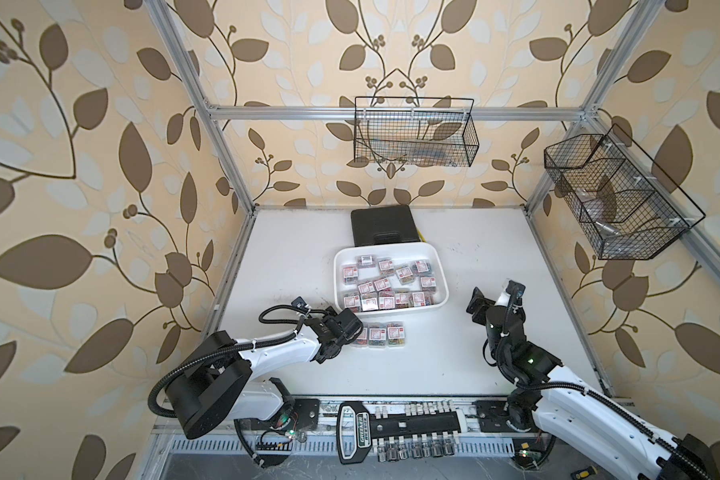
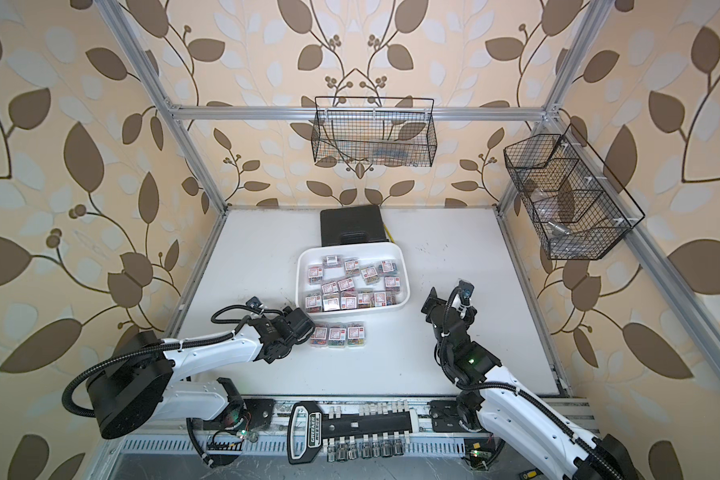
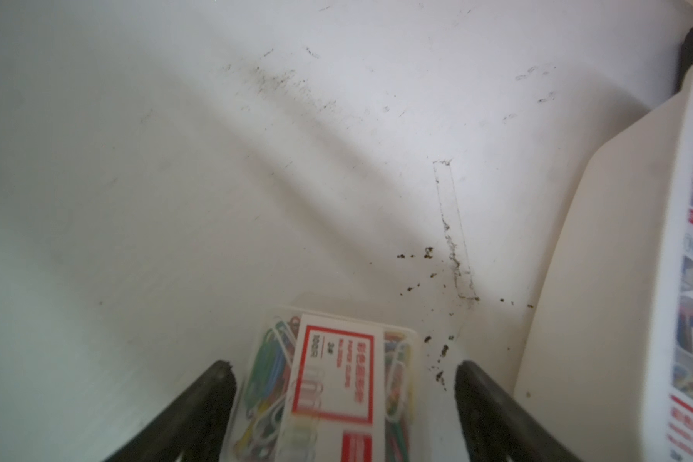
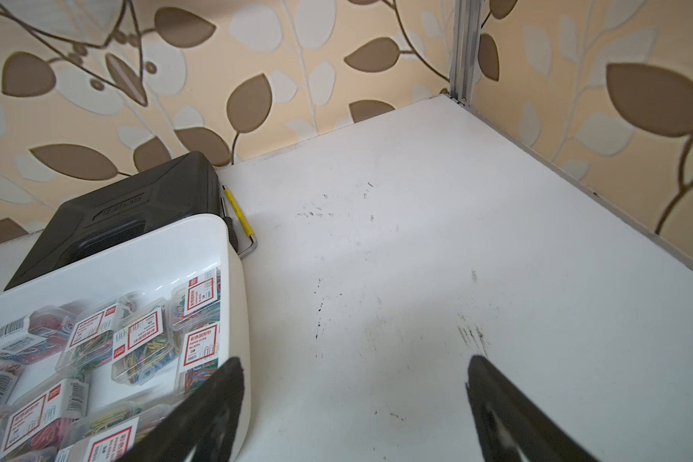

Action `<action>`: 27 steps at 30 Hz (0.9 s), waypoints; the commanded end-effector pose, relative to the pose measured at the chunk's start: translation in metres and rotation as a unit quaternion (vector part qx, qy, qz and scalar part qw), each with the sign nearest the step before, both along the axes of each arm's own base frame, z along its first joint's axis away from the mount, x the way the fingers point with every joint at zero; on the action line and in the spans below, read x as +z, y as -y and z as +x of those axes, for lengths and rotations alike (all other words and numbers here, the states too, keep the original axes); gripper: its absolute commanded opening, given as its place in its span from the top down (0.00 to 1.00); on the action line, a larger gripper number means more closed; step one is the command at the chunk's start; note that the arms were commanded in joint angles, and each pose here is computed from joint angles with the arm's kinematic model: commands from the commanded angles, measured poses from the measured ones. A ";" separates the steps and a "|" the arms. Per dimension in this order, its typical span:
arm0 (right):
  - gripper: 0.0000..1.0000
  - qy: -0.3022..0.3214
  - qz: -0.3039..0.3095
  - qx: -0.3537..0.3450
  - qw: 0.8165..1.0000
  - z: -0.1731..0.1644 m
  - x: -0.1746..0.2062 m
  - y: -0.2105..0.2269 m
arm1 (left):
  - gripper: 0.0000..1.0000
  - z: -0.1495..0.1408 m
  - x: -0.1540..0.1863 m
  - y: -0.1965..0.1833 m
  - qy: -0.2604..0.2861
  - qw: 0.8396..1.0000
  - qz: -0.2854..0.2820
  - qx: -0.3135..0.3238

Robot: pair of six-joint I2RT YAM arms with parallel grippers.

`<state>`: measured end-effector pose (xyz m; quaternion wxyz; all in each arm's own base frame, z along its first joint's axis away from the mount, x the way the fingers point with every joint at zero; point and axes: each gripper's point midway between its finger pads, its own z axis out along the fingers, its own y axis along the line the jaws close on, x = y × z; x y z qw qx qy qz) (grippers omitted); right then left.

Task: Take the paper clips out of the storage box
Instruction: Place the boxed paper clips at the center of the board, then move the boxed paper clips to the center of the board.

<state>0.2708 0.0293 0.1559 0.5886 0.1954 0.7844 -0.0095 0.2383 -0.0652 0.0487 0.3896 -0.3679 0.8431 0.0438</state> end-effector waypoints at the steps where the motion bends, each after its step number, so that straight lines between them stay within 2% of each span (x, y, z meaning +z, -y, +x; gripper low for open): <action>1: 0.12 -0.002 -0.003 0.003 1.000 -0.002 -0.004 0.001 | 0.02 0.006 0.030 -0.007 0.029 0.999 0.017 0.005; 6: 0.12 -0.001 -0.002 0.003 1.000 -0.002 -0.004 0.001 | 0.02 0.006 0.053 -0.016 0.055 0.998 0.034 -0.009; 9: 0.12 -0.002 -0.003 0.003 1.000 -0.002 -0.004 0.001 | 0.15 0.016 0.060 -0.021 0.064 0.997 0.042 -0.034; 13: 0.12 -0.002 -0.002 0.003 1.000 -0.002 -0.004 0.001 | 0.37 0.032 0.048 -0.036 0.035 0.998 0.012 -0.043; 19: 0.12 -0.002 -0.003 0.002 1.000 -0.002 -0.004 0.001 | 0.49 0.046 0.034 -0.045 0.009 0.998 0.022 -0.050; 23: 0.12 -0.003 -0.004 0.002 1.000 -0.001 -0.004 0.001 | 0.61 0.054 0.008 -0.045 -0.024 0.999 0.001 -0.045; 27: 0.12 -0.003 -0.004 0.002 1.000 -0.001 -0.005 0.001 | 0.71 0.048 -0.010 -0.050 -0.061 0.998 -0.003 -0.013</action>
